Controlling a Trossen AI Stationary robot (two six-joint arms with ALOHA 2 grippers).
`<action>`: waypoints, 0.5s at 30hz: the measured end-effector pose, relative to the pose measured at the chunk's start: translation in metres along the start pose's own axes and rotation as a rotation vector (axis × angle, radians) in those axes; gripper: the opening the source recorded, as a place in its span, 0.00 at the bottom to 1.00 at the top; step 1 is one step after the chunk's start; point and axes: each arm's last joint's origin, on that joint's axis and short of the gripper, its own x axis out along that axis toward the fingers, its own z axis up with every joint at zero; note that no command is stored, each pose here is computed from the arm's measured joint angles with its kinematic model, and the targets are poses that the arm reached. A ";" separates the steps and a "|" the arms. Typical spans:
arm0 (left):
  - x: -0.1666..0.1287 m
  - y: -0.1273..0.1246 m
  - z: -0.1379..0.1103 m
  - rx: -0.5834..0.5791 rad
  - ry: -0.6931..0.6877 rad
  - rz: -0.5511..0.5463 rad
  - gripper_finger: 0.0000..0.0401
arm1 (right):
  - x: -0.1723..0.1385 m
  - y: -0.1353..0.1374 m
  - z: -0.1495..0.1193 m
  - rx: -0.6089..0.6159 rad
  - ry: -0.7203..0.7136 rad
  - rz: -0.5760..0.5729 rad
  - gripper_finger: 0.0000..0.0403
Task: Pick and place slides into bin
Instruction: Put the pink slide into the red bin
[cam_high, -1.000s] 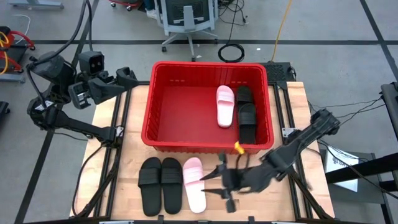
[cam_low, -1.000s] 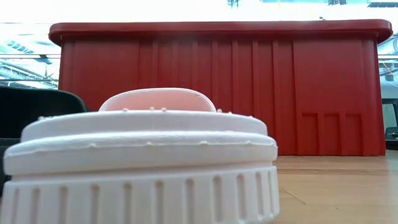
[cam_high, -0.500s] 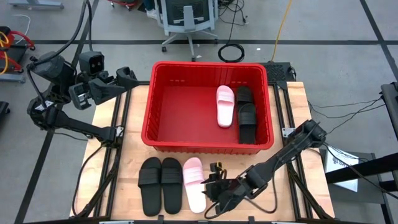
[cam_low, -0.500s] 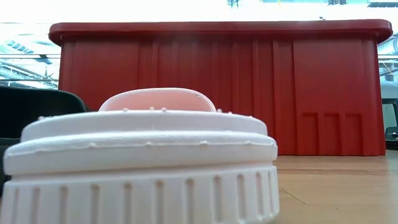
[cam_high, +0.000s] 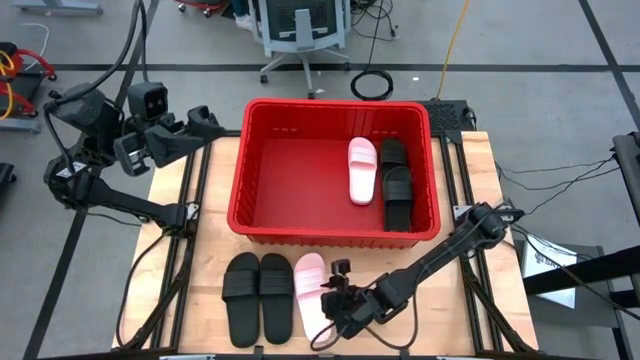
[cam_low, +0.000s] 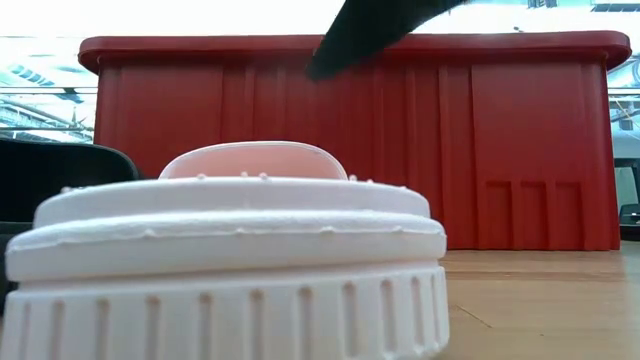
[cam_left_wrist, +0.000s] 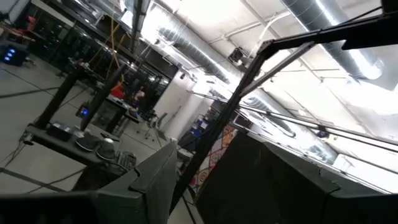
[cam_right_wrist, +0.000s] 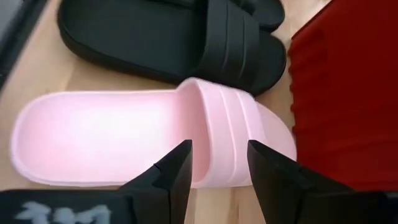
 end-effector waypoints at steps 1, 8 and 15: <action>0.000 0.000 0.000 0.000 -0.002 0.003 0.57 | 0.003 0.001 -0.001 -0.003 0.008 -0.003 0.36; 0.000 0.000 0.000 0.000 -0.013 0.015 0.57 | 0.021 0.006 -0.010 -0.022 0.049 -0.016 0.36; 0.000 0.000 0.000 -0.004 -0.014 0.015 0.57 | 0.027 0.000 -0.011 -0.015 0.042 -0.091 0.36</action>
